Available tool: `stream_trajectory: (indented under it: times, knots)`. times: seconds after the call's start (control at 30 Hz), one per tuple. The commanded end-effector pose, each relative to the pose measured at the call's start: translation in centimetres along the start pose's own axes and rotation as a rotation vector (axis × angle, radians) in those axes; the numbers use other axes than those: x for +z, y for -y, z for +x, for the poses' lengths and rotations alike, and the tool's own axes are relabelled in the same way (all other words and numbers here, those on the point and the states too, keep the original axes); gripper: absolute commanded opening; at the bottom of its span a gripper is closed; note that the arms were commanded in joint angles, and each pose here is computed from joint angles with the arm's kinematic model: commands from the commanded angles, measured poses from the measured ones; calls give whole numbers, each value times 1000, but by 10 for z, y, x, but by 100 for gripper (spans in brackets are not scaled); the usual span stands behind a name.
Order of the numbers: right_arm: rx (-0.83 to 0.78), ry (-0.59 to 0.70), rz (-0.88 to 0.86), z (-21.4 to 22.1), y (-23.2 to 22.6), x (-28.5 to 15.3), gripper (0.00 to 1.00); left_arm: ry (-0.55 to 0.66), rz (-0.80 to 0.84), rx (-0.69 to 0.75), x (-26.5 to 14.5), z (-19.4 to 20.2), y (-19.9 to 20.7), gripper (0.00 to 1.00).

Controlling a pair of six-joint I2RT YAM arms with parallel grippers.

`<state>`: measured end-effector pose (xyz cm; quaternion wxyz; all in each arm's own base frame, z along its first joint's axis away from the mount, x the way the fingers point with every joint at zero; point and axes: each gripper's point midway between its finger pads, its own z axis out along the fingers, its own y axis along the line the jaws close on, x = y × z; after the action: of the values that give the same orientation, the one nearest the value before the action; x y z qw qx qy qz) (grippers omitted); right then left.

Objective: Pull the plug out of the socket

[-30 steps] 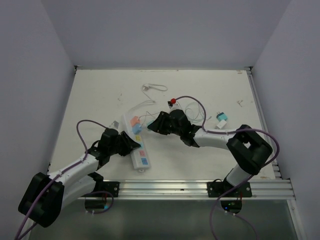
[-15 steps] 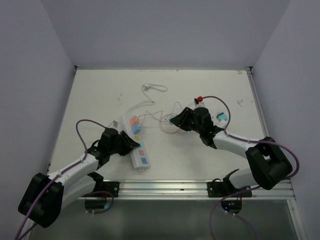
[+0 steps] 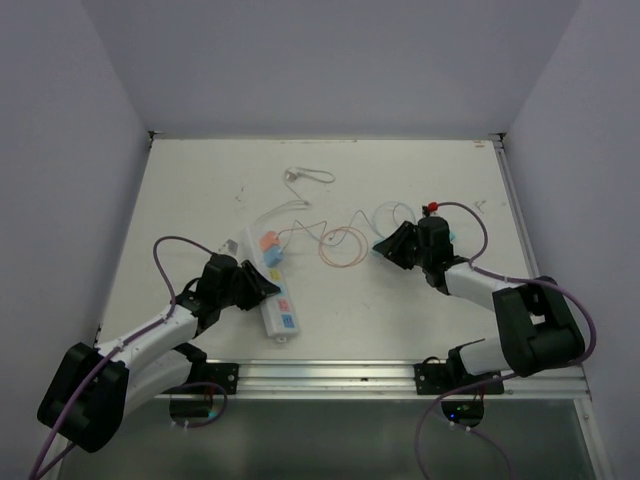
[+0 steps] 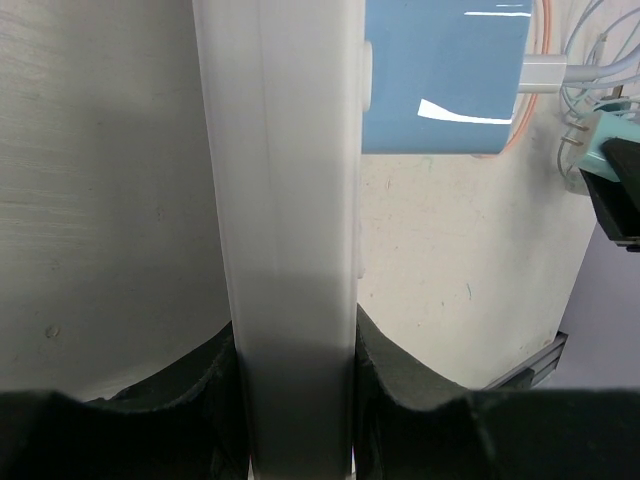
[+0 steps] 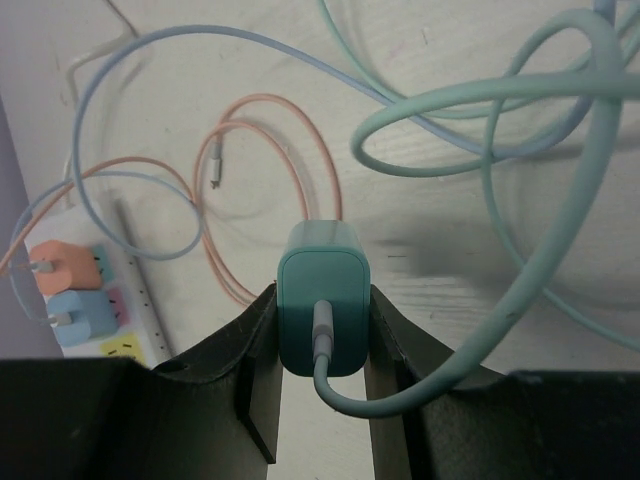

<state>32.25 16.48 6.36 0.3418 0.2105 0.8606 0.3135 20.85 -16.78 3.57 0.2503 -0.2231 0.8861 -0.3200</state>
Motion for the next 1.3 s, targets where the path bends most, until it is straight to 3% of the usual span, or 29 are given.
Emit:
stream_trajectory:
  times: [0.0, 0.13, 0.17, 0.23, 0.37, 0.5, 0.6, 1.07, 1.27]
  knots:
    - [17, -59, -43, 9, -2, 3, 7, -1, -44, 70, -1, 0, -11, 0]
    - [35, -86, -34, 14, 5, 6, 26, -11, -33, 78, -1, 2, -10, 0]
    - [41, -87, -24, 14, 8, 6, 36, -16, -33, 78, 0, 2, -11, 0]
    - [56, -86, -2, 15, 15, 6, 45, -16, -28, 78, 0, 2, -9, 0]
    - [57, -92, 34, 18, 23, 2, 74, -22, -21, 82, 1, 3, -9, 0]
    - [44, -80, 88, 16, 31, -5, 86, -24, -16, 84, 1, 4, -8, 0]
    - [26, -69, 120, 15, 35, -14, 91, -26, -11, 87, 0, 4, -7, 0]
    - [-113, -31, 89, -1, 5, -71, 93, -39, 13, 98, 0, 6, -3, 0]
    - [-144, 123, 193, -29, 5, -97, 93, -47, 16, 96, 0, 8, -3, 0]
